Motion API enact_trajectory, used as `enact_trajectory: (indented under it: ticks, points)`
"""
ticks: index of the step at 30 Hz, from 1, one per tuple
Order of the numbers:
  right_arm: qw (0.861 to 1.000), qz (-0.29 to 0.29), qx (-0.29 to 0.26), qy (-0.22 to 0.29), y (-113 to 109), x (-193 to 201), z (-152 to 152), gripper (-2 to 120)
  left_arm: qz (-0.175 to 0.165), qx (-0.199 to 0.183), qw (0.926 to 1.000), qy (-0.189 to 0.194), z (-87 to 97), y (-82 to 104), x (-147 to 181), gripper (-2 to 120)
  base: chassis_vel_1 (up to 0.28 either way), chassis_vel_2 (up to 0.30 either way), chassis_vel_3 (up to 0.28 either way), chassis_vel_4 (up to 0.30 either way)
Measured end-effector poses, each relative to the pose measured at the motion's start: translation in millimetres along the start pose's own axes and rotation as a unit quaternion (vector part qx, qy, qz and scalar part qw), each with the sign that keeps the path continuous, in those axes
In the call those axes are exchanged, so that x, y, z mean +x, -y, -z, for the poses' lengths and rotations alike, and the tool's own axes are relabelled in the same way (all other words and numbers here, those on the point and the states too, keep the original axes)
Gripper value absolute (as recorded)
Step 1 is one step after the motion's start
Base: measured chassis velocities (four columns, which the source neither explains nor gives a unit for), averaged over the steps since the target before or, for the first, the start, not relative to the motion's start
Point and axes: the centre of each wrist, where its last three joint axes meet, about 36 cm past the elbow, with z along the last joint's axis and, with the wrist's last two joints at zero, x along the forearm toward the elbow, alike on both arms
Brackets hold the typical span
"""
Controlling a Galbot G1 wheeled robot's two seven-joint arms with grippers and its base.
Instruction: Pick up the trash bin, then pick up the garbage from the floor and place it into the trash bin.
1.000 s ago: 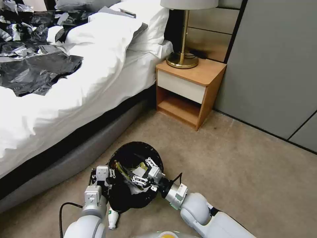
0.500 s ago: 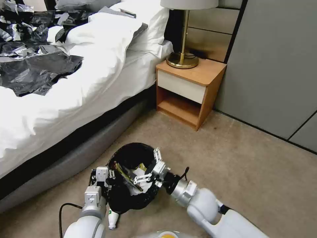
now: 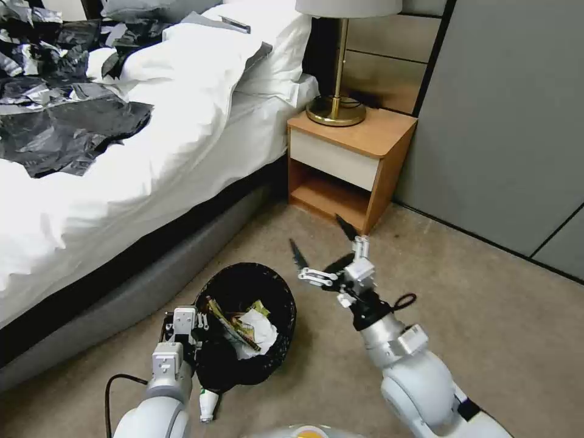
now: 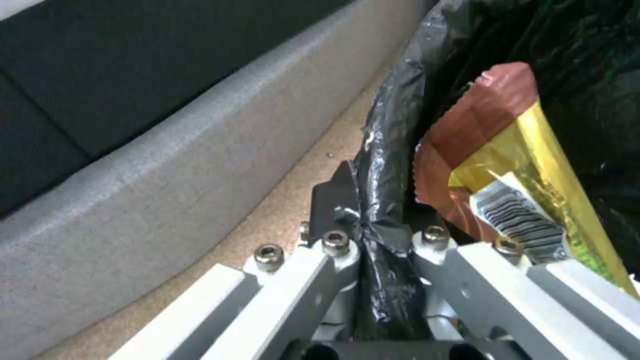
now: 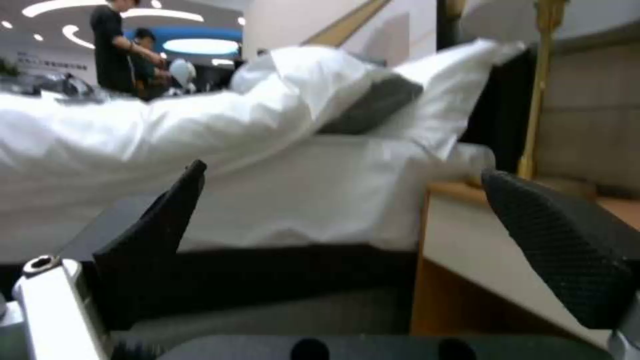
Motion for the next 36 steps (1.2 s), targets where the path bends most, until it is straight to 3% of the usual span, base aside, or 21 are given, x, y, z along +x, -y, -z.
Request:
enact_trajectory:
  ticks: [10, 36]
  points:
    - [0.999, -0.010, -0.004, -0.032, -3.0, 14.9, -34.0, 100, 0.000, 0.004, 1.0000, 0.001, 2.5, -1.4, 1.1, 1, 0.000, 0.000, 0.000, 0.000]
    - [0.999, -0.013, 0.001, -0.034, 5.7, 10.7, -36.6, 100, 0.001, 0.006, 0.9998, 0.017, 17.1, -2.9, 9.8, 1, 0.050, 0.059, 0.057, 0.057]
